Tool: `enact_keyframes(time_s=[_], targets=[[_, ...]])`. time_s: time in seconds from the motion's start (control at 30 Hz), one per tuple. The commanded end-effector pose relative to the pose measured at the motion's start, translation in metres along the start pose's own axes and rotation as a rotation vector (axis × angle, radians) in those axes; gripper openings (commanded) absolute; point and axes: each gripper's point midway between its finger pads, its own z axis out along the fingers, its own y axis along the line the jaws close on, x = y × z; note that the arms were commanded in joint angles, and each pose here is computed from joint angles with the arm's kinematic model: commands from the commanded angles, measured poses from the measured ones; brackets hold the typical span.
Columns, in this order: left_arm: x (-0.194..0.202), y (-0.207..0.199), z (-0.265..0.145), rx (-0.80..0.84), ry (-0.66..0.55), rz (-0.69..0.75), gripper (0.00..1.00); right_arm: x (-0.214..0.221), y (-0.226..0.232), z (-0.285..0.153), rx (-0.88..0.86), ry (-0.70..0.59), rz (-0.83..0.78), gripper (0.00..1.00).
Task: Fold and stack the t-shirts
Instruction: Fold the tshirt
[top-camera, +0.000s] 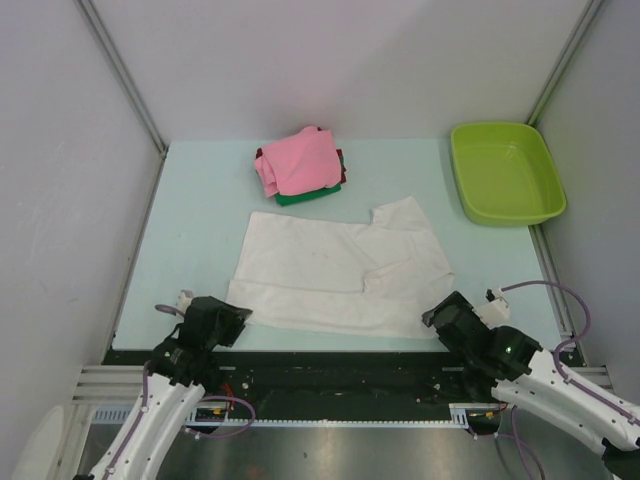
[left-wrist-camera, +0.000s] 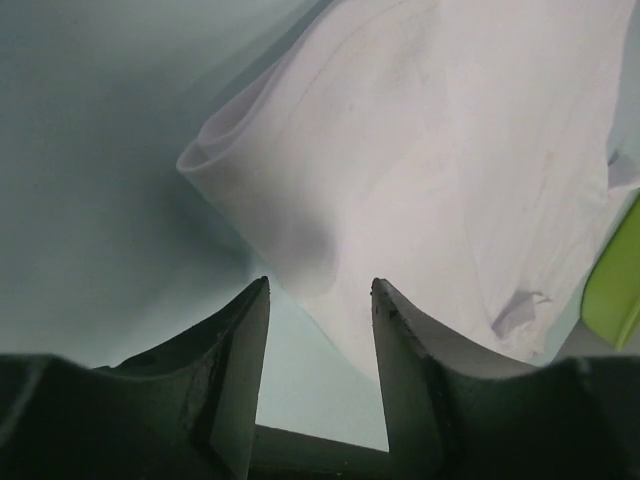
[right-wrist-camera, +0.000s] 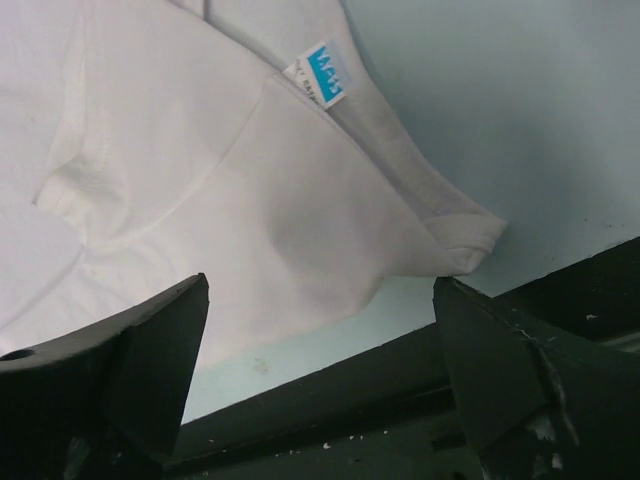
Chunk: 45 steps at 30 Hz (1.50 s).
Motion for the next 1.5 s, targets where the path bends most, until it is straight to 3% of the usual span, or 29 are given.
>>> enact_keyframes(time_s=[0.0, 0.2, 0.37, 0.47, 0.5, 0.67, 0.73, 0.9, 1.07, 1.33, 1.47], targets=[[0.012, 0.019, -0.009, -0.101, 0.074, 0.026, 0.52, -0.015, 0.028, -0.015, -0.022, -0.034, -0.033, 1.0], [0.006, -0.006, -0.03, -0.048, 0.077, 0.036, 0.52, -0.026, 0.084, -0.04, -0.159, -0.036, -0.083, 1.0], [-0.016, -0.07, -0.053, 0.097, 0.024, 0.085, 0.53, -0.056, 0.158, -0.063, -0.28, -0.137, -0.245, 1.0], [-0.032, -0.109, -0.051, 0.139, -0.026, 0.153, 0.61, -0.086, 0.184, -0.042, -0.21, -0.228, -0.329, 1.0], [-0.037, -0.126, -0.051, 0.16, -0.04, 0.177, 0.61, -0.091, 0.196, -0.039, -0.234, -0.216, -0.423, 1.0], [-0.067, -0.159, -0.003, 0.025, -0.113, 0.303, 0.68, -0.139, 0.219, 0.034, -0.236, -0.198, -0.421, 1.0], [-0.083, -0.185, 0.006, 0.046, -0.137, 0.323, 0.71, -0.169, 0.222, 0.053, -0.242, -0.188, -0.362, 1.0], [-0.104, -0.204, 0.057, -0.038, -0.089, 0.392, 0.83, -0.187, 0.229, 0.098, -0.259, -0.093, -0.346, 0.99], [-0.129, -0.212, 0.099, -0.091, -0.066, 0.514, 0.9, -0.205, 0.232, 0.106, -0.294, -0.103, -0.332, 0.98], [-0.153, -0.223, 0.164, -0.173, 0.024, 0.85, 0.89, -0.208, 0.24, 0.11, -0.328, -0.107, -0.356, 0.97], [-0.156, -0.232, 0.182, -0.131, 0.061, 0.994, 0.89, -0.205, 0.248, 0.111, -0.361, -0.097, -0.347, 0.96]])
